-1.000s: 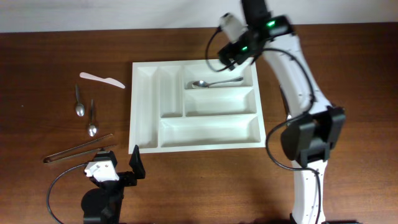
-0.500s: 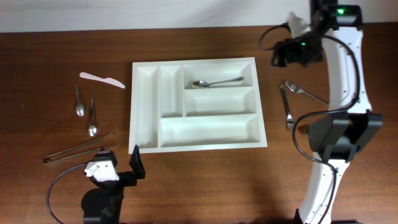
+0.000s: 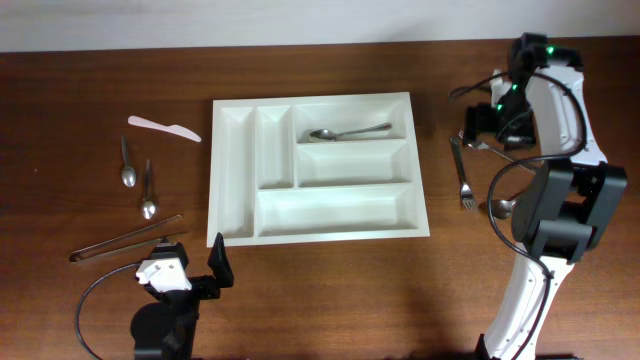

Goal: Pack container
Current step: 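Move the right gripper back over the fork right of the tray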

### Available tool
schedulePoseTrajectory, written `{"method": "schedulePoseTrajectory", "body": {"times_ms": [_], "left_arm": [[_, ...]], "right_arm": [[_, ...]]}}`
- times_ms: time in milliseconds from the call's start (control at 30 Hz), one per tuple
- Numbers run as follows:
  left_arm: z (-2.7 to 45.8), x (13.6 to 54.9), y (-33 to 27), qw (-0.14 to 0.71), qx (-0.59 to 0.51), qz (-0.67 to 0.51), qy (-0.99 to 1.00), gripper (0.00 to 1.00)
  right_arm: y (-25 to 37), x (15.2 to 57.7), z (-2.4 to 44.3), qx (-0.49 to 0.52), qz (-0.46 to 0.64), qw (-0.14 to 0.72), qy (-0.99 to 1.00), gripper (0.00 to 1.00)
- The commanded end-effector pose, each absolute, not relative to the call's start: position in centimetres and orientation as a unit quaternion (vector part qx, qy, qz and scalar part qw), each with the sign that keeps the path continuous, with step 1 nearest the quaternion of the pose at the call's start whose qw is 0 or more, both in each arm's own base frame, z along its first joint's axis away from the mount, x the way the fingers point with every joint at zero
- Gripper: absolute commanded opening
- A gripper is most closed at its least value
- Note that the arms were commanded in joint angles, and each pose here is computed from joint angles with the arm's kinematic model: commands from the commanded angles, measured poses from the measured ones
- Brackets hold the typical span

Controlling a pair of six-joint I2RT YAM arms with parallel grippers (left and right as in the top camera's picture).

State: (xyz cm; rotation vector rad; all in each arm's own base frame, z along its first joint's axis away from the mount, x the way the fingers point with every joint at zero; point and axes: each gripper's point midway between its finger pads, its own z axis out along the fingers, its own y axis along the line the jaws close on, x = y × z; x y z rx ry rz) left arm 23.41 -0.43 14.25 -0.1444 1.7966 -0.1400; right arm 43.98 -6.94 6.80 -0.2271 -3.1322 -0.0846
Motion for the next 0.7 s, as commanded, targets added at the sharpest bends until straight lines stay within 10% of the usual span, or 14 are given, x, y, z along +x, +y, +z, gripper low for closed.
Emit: {"method": "schedulePoseTrajectory", "body": {"times_ms": [0,667], "left_arm": [[14.2,23.4,-0.6,0.619,-0.056,-0.063,0.781,0.99],[14.2,23.4,-0.6,0.619,-0.056,-0.063,0.781,0.99]], "right_arm": [[-7.2,42.9,5.2,-0.075,-0.016,0.017,-0.997,0.86],[-6.0,38.3,0.7,-0.035,-0.027,0.095,-0.994,0.77]]}}
